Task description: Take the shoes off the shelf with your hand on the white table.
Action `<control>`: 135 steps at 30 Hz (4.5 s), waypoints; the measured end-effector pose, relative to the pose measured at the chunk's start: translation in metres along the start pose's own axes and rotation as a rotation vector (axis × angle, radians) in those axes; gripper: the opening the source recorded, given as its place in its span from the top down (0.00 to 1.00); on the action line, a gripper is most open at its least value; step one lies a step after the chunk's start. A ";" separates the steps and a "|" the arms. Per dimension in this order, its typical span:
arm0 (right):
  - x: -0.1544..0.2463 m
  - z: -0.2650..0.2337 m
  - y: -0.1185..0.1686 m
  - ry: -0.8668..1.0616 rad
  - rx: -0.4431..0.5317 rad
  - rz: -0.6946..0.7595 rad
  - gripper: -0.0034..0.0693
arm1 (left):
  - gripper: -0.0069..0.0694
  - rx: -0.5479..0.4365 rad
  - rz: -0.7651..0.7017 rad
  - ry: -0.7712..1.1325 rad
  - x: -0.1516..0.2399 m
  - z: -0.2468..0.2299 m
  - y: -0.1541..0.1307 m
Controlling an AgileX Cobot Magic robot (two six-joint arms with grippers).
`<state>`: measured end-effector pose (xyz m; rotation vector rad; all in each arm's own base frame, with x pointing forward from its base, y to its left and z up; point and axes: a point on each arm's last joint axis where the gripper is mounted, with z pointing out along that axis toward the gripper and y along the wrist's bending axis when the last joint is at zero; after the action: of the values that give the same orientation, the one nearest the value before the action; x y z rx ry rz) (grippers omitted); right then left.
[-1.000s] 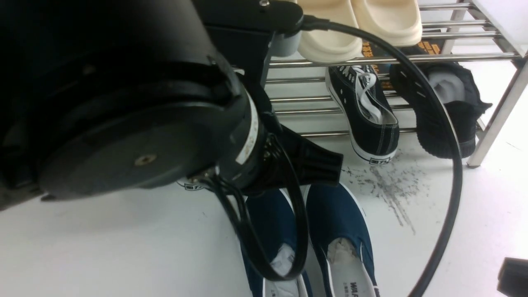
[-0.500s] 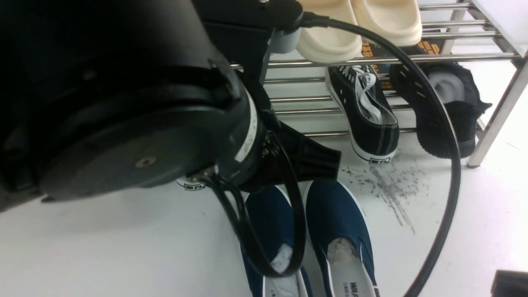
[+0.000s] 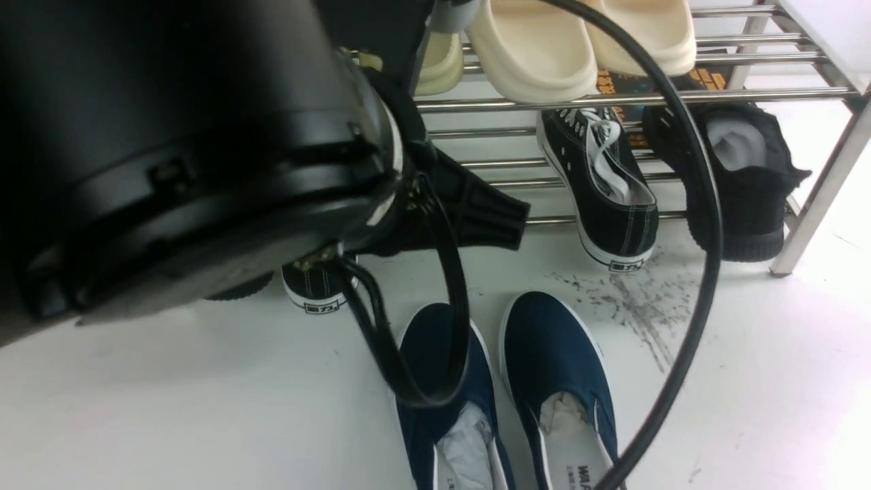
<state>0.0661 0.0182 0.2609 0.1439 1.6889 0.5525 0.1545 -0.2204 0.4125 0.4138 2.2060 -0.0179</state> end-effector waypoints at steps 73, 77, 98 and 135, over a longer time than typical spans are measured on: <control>0.076 -0.009 -0.045 0.156 0.255 -0.385 0.82 | 0.89 0.135 -0.026 -0.008 0.020 -0.046 0.048; 0.076 -0.009 -0.044 0.156 0.255 -0.384 0.82 | 0.89 0.135 -0.026 -0.008 0.020 -0.046 0.048; 0.076 -0.010 -0.047 0.186 0.257 -0.542 0.78 | 0.89 0.132 -0.043 -0.010 0.020 -0.046 0.048; 0.077 -0.009 -0.045 0.182 0.211 -0.431 0.74 | 0.86 0.168 -0.103 0.004 0.022 -0.053 0.052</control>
<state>0.0512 0.0069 0.1736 -0.1227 1.8834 0.0651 0.1172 -0.1570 0.4352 0.3922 2.2361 -0.2602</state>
